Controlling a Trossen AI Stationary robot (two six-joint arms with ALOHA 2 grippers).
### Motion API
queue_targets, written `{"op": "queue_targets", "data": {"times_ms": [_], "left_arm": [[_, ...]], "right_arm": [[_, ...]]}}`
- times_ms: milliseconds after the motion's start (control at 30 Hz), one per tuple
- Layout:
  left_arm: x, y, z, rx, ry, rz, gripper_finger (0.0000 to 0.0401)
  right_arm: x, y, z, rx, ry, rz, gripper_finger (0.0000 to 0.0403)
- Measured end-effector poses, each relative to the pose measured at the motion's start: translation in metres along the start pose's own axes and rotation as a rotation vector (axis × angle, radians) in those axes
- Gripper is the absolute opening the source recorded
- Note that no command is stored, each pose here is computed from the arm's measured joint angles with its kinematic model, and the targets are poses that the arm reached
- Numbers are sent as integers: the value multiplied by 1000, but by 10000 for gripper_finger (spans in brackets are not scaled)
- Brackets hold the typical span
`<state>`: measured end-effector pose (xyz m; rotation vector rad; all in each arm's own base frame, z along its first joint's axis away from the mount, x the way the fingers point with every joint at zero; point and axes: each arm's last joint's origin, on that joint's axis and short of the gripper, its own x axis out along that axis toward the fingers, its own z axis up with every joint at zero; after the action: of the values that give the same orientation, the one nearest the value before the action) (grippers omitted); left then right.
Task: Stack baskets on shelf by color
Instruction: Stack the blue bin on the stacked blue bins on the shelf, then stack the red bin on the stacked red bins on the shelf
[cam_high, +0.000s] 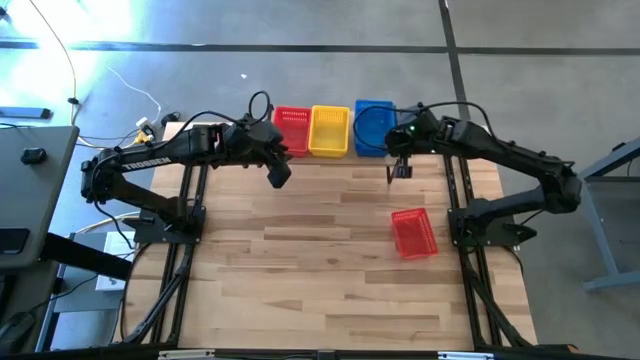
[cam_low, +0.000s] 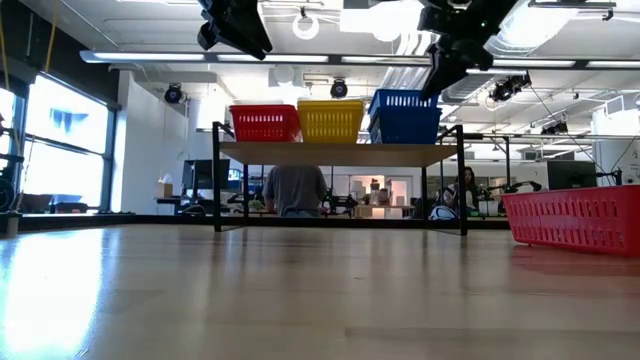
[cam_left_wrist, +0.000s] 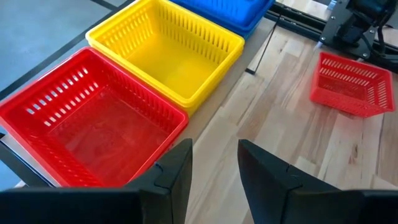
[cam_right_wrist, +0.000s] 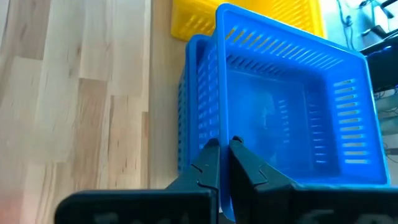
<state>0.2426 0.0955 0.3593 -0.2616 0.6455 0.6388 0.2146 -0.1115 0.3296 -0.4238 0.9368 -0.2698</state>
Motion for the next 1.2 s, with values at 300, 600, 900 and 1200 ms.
{"op": "queue_targets", "data": {"times_ms": [300, 600, 900, 1200], "left_arm": [[0, 0, 0, 0, 1, 0, 117], [0, 0, 0, 3, 1, 0, 117], [0, 0, 0, 28, 2, 0, 117], [0, -1, -1, 100, 11, -18, 117]], "right_arm": [[6, -1, 1, 51, 21, -27, 3], [4, -2, 2, 183, 37, -82, 89], [-17, 10, 20, 283, 9, -107, 121], [-51, 28, 31, 631, 77, -31, 122]]}}
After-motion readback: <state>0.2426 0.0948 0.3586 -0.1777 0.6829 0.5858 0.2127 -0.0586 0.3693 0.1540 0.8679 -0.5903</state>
